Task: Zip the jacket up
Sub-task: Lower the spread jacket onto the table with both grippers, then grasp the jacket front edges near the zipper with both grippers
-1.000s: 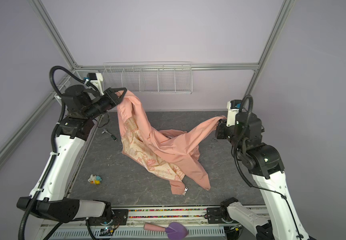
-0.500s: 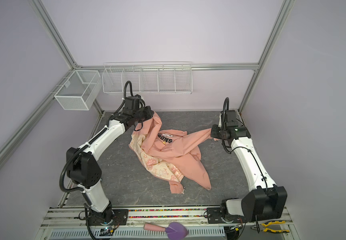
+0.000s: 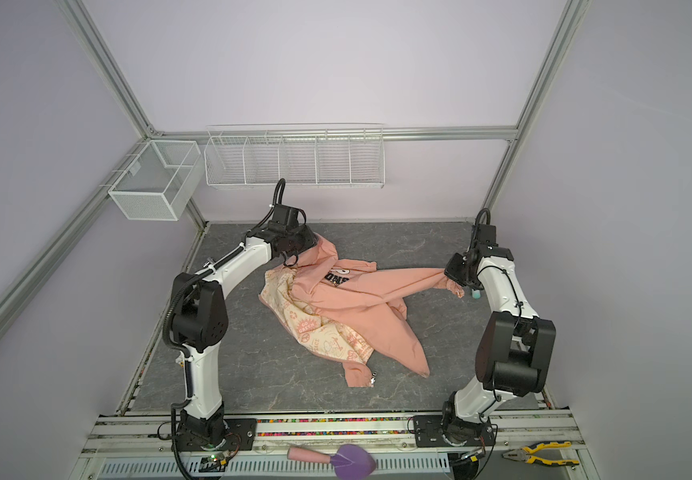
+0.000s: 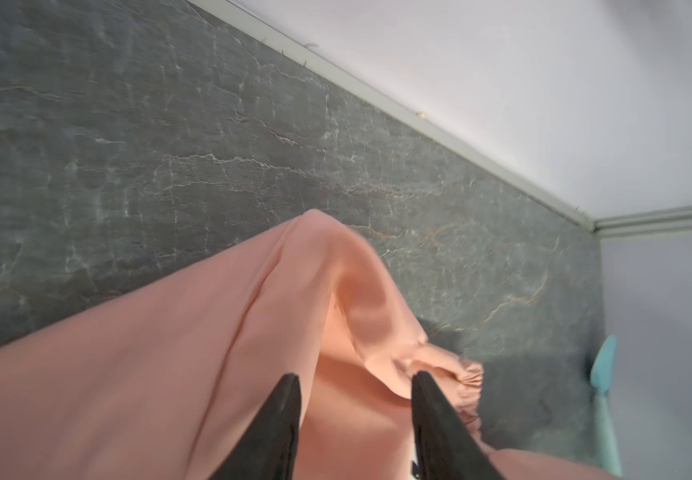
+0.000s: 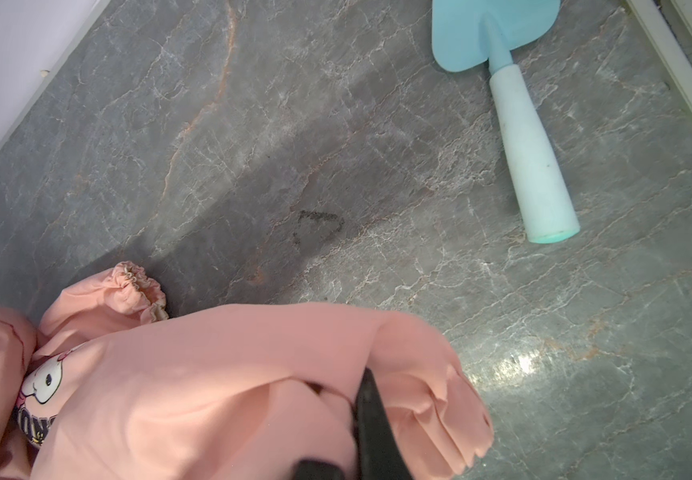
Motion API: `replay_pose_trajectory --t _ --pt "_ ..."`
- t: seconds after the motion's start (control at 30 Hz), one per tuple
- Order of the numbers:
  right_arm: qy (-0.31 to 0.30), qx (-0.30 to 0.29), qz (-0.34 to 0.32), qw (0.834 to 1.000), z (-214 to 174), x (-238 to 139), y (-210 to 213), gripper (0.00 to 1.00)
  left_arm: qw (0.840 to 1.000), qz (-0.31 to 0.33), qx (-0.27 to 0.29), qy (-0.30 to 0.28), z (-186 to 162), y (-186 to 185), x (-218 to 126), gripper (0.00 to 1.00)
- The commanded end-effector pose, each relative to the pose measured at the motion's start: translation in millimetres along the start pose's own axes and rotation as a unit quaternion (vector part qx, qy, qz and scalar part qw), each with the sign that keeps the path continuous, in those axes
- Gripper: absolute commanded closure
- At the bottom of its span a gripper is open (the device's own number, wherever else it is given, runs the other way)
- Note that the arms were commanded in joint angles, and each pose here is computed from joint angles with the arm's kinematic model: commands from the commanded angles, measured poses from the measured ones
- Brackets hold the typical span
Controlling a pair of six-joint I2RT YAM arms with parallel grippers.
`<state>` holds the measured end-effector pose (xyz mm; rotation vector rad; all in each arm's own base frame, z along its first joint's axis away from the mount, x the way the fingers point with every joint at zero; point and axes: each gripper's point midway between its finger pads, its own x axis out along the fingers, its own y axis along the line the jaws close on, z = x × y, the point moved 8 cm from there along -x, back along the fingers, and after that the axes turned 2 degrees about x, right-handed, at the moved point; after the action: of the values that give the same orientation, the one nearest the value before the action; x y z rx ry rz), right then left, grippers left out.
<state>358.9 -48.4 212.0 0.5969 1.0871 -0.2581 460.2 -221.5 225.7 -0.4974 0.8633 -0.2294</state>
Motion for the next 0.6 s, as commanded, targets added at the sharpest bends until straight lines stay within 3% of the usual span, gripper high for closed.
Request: replay_pose_trajectory --t 0.0,0.13,0.2,0.37,0.57 --pt "-0.016 0.000 0.035 0.999 10 -6 11 0.71 0.999 -0.002 0.012 -0.047 9 -7 -52 0.48" --pt "-0.027 -0.004 0.048 0.998 10 -16 14 0.45 0.998 0.011 0.017 -0.067 -6 5 -93 0.42" --pt "-0.036 -0.007 0.055 0.998 7 -23 14 0.37 0.997 0.005 0.020 -0.075 -16 11 -115 0.40" --pt "-0.056 -0.032 0.081 0.995 -9 -47 21 0.30 0.999 -0.025 0.008 -0.048 -58 33 -133 0.36" --pt "-0.042 -0.103 0.110 0.988 -60 -71 37 0.29 0.997 -0.069 -0.020 -0.017 -113 64 -130 0.35"
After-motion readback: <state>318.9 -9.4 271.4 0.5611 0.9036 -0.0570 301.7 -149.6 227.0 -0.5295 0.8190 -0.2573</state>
